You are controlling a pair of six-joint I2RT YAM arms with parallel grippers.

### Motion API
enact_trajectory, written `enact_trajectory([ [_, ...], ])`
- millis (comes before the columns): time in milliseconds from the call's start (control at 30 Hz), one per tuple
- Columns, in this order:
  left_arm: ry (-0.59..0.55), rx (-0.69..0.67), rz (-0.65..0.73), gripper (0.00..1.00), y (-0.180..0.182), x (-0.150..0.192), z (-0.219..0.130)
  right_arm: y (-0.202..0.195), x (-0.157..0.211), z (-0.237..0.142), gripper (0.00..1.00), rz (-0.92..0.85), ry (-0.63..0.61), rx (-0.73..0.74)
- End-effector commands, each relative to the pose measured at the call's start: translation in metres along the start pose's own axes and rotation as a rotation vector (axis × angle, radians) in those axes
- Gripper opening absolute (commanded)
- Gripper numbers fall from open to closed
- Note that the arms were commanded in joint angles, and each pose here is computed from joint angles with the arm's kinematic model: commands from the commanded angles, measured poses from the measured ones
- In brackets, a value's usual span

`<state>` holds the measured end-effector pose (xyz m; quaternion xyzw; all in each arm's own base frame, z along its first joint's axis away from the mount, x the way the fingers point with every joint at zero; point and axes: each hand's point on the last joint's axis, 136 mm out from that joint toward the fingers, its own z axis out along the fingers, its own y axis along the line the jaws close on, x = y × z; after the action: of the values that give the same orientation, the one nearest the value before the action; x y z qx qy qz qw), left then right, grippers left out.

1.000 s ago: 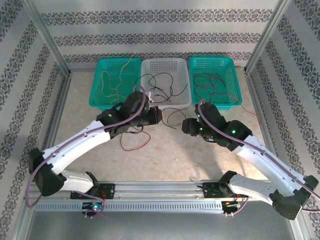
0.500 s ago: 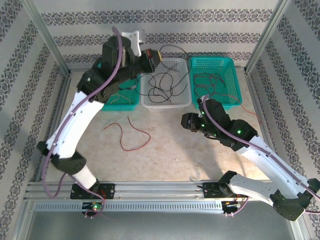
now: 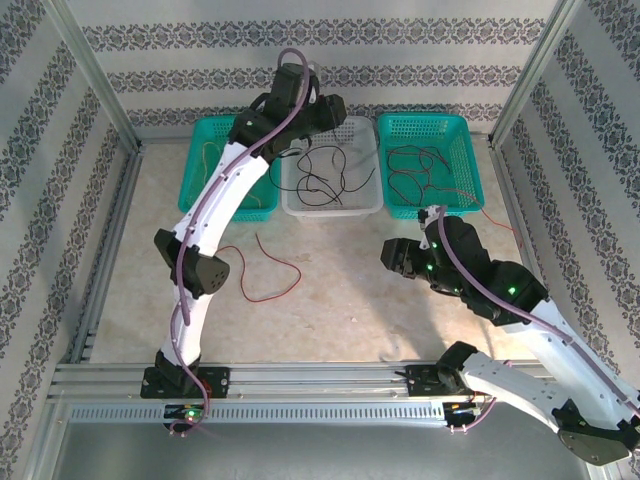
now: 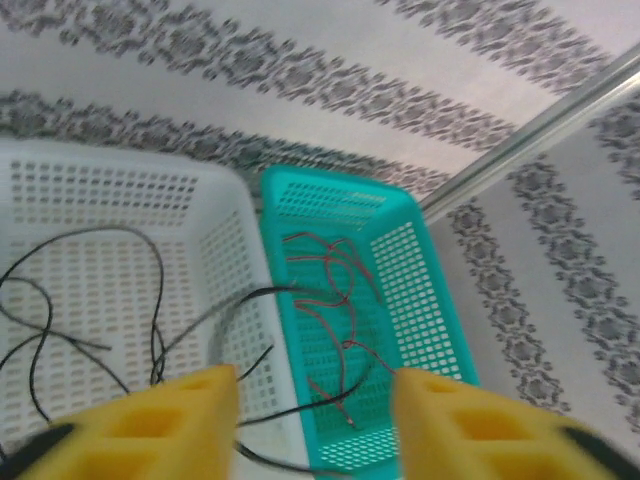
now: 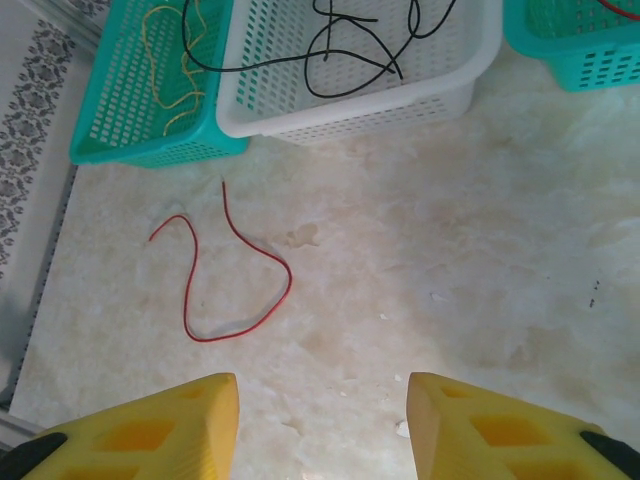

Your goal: Untangle the cables

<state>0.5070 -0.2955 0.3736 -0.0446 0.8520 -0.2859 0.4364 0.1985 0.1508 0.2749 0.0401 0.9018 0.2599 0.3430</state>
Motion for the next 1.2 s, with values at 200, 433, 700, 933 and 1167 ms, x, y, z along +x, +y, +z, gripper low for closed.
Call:
enact_trajectory([
  [200,0.014,-0.121,0.068,0.56,0.027,0.001,-0.036,-0.001,-0.003,0.022,0.50,-0.046,0.033,0.053],
  [433,0.080,-0.237,0.071,0.59,0.096,0.081,-0.094,0.025,-0.009,0.055,0.50,-0.083,0.096,0.006],
  [700,0.255,-0.432,-0.008,0.53,0.199,0.210,-0.161,0.065,0.000,0.103,0.49,-0.127,0.200,-0.061],
  [933,0.332,-0.616,0.001,0.46,0.258,0.264,-0.172,0.091,0.004,0.123,0.47,-0.167,0.257,-0.096],
  [1167,0.237,-0.686,-0.017,0.28,0.286,0.256,-0.143,0.087,0.019,0.120,0.47,-0.161,0.279,-0.094],
])
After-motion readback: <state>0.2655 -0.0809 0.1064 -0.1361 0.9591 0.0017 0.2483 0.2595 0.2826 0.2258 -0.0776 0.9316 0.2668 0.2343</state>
